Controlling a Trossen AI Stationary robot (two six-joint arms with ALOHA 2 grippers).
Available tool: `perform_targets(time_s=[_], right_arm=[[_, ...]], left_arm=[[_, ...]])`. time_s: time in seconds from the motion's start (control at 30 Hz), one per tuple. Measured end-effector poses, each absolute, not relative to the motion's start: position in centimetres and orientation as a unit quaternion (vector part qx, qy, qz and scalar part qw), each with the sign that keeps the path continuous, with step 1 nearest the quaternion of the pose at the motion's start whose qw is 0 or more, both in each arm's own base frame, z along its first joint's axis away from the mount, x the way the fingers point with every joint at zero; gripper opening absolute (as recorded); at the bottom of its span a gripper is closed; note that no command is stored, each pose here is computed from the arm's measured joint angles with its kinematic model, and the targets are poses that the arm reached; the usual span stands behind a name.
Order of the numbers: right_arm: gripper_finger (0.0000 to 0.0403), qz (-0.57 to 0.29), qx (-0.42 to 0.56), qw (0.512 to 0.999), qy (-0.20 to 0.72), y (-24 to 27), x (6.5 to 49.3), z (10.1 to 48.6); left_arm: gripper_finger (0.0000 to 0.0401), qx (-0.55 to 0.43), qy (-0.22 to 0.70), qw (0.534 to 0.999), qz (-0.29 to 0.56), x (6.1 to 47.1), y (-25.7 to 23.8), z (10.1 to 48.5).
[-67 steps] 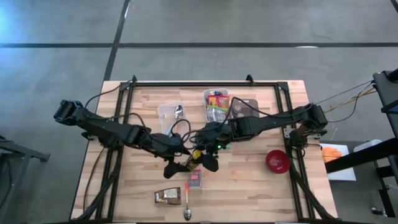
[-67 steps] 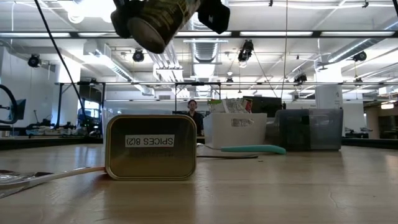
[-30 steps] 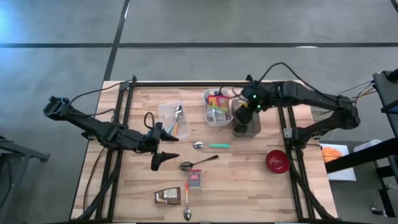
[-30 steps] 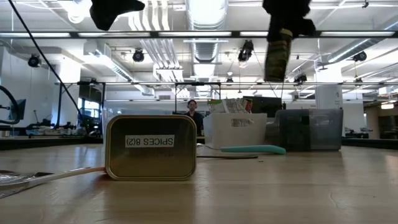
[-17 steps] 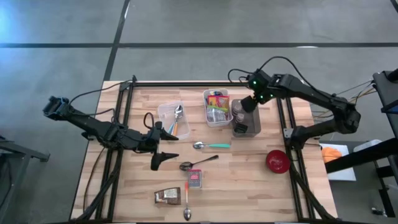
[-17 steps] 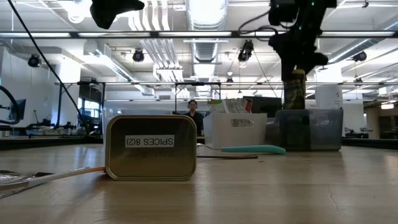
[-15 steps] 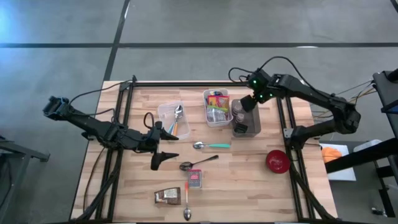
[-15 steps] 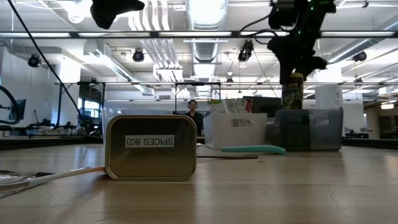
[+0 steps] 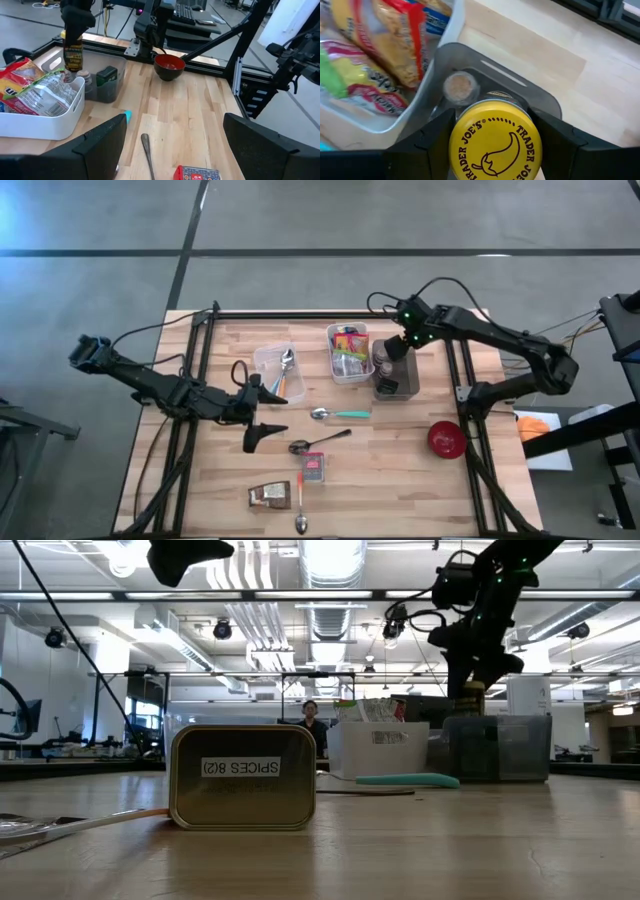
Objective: Pick & Place Food Item
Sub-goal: Put the yellow seasoning can into the black bin
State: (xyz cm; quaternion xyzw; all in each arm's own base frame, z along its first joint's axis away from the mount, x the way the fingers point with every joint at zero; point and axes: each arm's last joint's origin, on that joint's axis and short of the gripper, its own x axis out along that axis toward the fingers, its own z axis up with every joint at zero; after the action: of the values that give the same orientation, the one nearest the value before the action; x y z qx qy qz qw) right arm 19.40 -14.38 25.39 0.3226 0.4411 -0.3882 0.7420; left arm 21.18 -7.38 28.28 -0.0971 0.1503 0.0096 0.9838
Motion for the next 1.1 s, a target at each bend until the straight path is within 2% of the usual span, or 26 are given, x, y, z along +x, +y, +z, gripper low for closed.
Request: perform_targets(time_s=[0.3,1.1], right_arm=[[0.0216,-0.396,0.312,0.717,0.482,-15.3,20.9,23.4],[0.0216,-0.396,0.307,0.726,0.472,-15.7,21.4,22.9]], left_arm=[[0.0334,-0.097,0.15,0.984,0.01,21.2,-7.3,28.3],[0.0334,-0.096,0.156,0.983,0.012,21.2,-7.3,28.1]])
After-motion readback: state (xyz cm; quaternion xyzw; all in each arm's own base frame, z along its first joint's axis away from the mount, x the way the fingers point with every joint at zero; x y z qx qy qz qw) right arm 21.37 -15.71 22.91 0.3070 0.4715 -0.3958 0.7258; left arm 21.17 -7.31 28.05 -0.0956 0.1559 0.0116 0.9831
